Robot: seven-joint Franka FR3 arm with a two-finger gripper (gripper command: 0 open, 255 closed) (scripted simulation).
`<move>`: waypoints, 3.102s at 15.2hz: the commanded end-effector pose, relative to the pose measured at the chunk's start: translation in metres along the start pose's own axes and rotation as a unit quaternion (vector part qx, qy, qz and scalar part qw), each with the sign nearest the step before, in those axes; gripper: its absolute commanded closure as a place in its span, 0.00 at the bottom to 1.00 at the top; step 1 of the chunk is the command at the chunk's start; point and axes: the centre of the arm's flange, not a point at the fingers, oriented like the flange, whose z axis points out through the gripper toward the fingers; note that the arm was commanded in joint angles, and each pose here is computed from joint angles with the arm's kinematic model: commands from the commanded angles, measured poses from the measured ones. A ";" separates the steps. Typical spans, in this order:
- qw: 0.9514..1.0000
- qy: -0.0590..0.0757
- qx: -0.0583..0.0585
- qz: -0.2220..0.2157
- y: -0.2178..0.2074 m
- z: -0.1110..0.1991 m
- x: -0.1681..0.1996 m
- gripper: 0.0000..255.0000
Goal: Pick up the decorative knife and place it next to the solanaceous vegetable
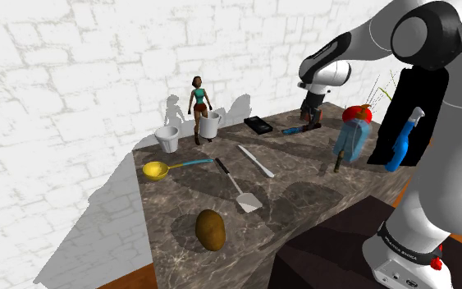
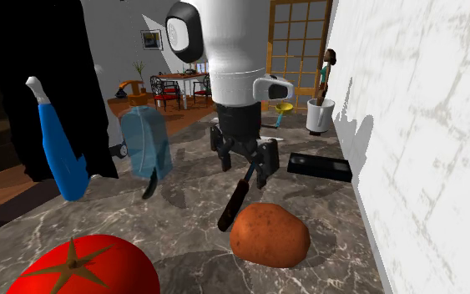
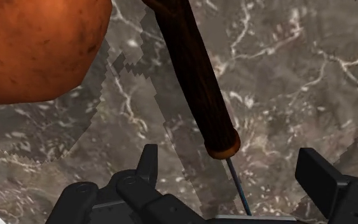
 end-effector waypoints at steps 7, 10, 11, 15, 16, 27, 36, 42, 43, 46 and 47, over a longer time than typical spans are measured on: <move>1.000 0.001 0.000 -0.002 0.003 0.029 -0.001 0.00; 1.000 0.001 0.000 -0.002 0.003 0.029 -0.001 0.00; 1.000 0.001 0.000 -0.002 0.003 0.029 -0.001 0.00; 1.000 0.001 0.000 -0.002 0.003 0.029 -0.001 1.00; 1.000 0.001 0.000 -0.002 0.003 0.029 -0.001 1.00; 1.000 0.001 0.000 -0.002 0.002 0.008 0.002 1.00; 1.000 0.001 0.000 -0.002 0.001 -0.039 0.008 1.00; 1.000 0.001 0.000 -0.002 0.001 -0.070 0.011 1.00; 1.000 0.001 0.000 -0.002 0.001 -0.076 0.012 1.00; 1.000 0.001 0.000 -0.002 0.000 -0.091 0.014 1.00; 1.000 0.001 0.000 -0.002 0.000 -0.097 0.015 1.00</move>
